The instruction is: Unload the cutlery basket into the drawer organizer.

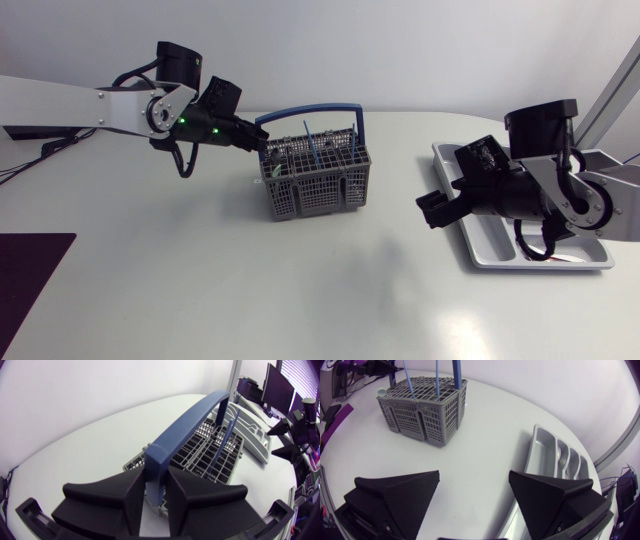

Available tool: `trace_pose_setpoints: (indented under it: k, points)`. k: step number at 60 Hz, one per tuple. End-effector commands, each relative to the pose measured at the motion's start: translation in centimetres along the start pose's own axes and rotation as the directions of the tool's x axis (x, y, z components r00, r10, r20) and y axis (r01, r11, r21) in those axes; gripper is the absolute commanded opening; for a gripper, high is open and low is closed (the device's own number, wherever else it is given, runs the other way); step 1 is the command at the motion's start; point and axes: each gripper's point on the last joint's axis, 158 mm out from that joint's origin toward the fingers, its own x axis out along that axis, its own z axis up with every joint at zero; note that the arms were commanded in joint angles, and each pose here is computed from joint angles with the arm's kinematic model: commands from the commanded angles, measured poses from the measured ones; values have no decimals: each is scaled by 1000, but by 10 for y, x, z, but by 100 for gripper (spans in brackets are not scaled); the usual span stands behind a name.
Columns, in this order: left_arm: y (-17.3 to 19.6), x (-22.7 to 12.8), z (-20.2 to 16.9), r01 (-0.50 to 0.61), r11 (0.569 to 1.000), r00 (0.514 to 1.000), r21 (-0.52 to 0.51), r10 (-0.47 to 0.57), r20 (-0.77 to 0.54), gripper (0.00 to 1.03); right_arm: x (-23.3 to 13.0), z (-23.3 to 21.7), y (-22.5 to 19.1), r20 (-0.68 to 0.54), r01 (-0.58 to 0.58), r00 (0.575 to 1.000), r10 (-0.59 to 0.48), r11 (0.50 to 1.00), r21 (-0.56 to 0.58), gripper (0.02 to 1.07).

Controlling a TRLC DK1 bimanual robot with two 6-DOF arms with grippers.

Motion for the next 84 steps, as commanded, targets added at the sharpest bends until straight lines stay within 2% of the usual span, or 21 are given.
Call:
trace_pose_setpoints:
  k: [1,11,21,24,27,31,36,45,56,64,67,71,76,81,84]
  points:
    - [-25,-13,-36,59,997,995,-50,-63,-81,4,-4,8,1,22,7,1000,-6,1000,-21,102]
    - [-47,-46,-58,70,997,993,-17,-72,-92,4,-4,8,5,23,1,1000,0,1000,-21,102]
    - [-60,-58,-77,84,996,991,2,-84,-108,5,-5,7,12,27,-11,1000,12,999,-30,102]
    - [-67,-58,-81,97,995,989,16,-94,-115,11,-4,7,15,27,-13,1000,14,999,-34,102]
    - [-69,-58,-84,101,995,988,20,-98,-121,29,-4,8,16,28,-14,999,15,999,-36,102]
    - [-73,-61,-82,105,994,989,29,-101,-112,38,-4,11,19,33,-20,999,21,999,-42,102]
    - [-77,-67,-78,103,994,991,44,-99,-93,65,-4,11,21,32,-24,999,25,999,-47,102]
    - [-82,-84,-61,89,993,996,75,-88,-20,69,-3,10,22,25,-29,999,30,998,-47,102]
    - [-81,-117,-50,60,995,998,77,-61,13,69,-1,9,22,16,-32,999,33,998,-45,102]
    - [-78,-145,-58,33,996,999,84,-33,2,67,1,9,22,7,-34,999,35,998,-45,102]
    - [-68,-152,-62,5,998,1000,62,-5,1,60,3,10,23,0,-39,999,39,998,-44,101]
    - [-57,-155,-77,-12,998,999,58,14,-48,56,6,11,24,-6,-46,999,46,998,-34,98]
    - [-37,-151,-103,-32,999,994,27,35,-104,37,11,13,32,-16,-66,998,65,997,-39,97]
    - [-30,-141,-123,8,999,990,-37,-13,-142,23,15,14,42,-22,-89,996,88,995,-44,89]
    - [-27,-130,-132,27,998,985,-62,-37,-167,13,18,17,49,-22,-114,993,113,993,-42,76]
